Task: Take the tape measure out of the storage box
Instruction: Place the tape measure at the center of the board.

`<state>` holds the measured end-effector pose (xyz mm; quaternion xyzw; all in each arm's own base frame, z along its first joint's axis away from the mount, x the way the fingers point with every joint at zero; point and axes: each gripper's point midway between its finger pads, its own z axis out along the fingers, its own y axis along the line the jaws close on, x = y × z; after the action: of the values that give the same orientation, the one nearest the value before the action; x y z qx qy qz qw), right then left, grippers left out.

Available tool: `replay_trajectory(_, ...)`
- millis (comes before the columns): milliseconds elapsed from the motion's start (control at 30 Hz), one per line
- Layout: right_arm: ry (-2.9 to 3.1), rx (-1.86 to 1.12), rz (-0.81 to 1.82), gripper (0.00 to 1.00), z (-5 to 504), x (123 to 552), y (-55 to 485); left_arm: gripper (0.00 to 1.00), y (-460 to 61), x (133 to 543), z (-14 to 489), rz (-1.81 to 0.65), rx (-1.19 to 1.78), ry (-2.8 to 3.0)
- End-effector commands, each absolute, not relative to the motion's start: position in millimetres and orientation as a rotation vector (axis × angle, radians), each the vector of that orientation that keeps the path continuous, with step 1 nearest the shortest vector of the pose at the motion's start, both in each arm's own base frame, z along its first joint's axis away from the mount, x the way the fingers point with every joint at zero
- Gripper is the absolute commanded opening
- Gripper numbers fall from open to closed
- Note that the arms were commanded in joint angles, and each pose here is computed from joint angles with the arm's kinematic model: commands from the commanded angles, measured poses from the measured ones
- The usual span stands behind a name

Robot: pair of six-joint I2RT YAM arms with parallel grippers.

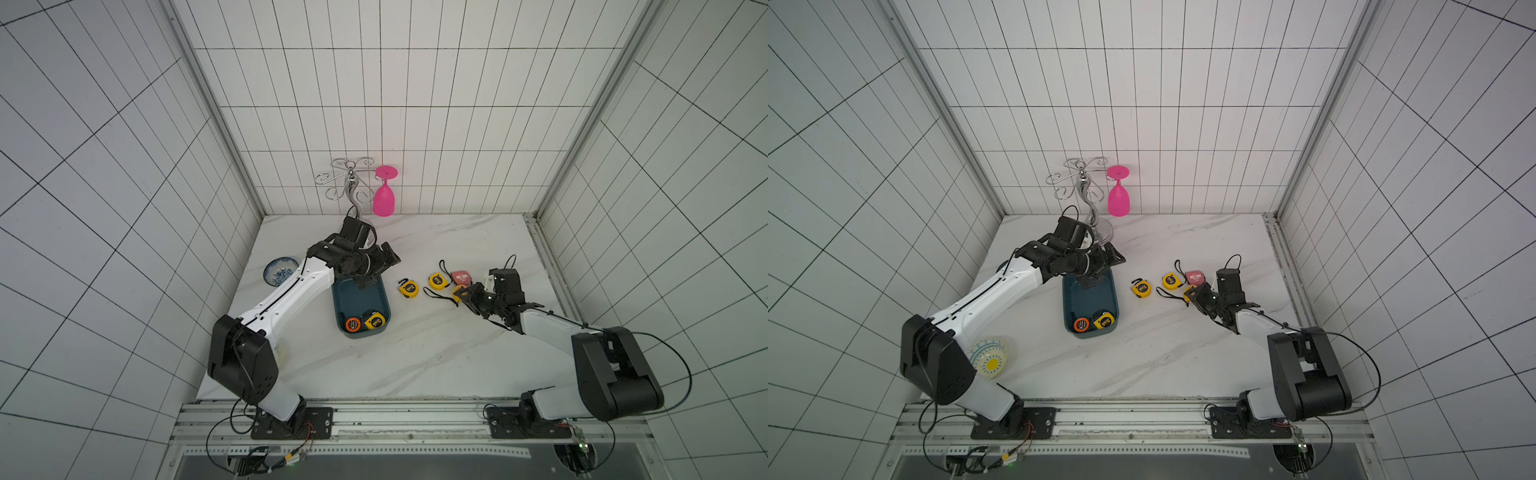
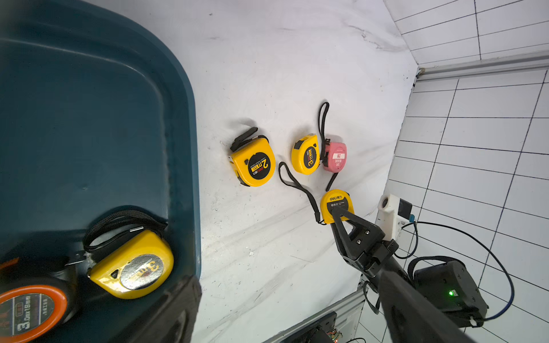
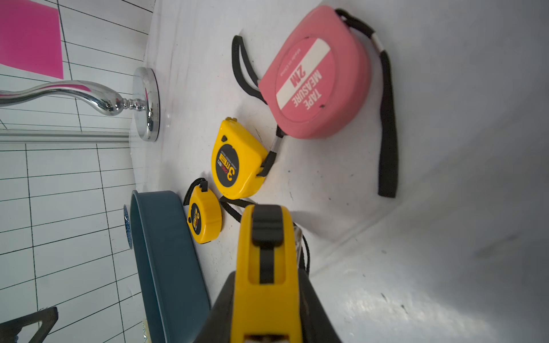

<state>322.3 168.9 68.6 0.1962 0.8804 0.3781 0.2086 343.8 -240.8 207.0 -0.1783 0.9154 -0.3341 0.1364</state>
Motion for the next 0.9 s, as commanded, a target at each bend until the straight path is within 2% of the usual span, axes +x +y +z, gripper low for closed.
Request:
replay_trajectory(0,2.491,0.571,1.064,0.07,53.0,316.4,165.0,0.98,-233.0,342.5,210.9,-0.948,-0.489,2.630)
replay_trajectory(200,2.527,0.596,1.060,0.11,41.4,313.2,163.2,0.98,-231.1,342.9,207.9,-0.937,-0.486,2.634)
replay_trajectory(733,2.631,0.642,0.927,0.60,34.2,284.5,146.1,0.97,-217.6,339.4,198.3,-0.870,-0.485,2.658)
replay_trajectory(867,2.669,0.605,0.884,0.78,37.5,275.4,141.9,0.98,-209.8,336.0,191.0,-0.798,-0.463,2.686)
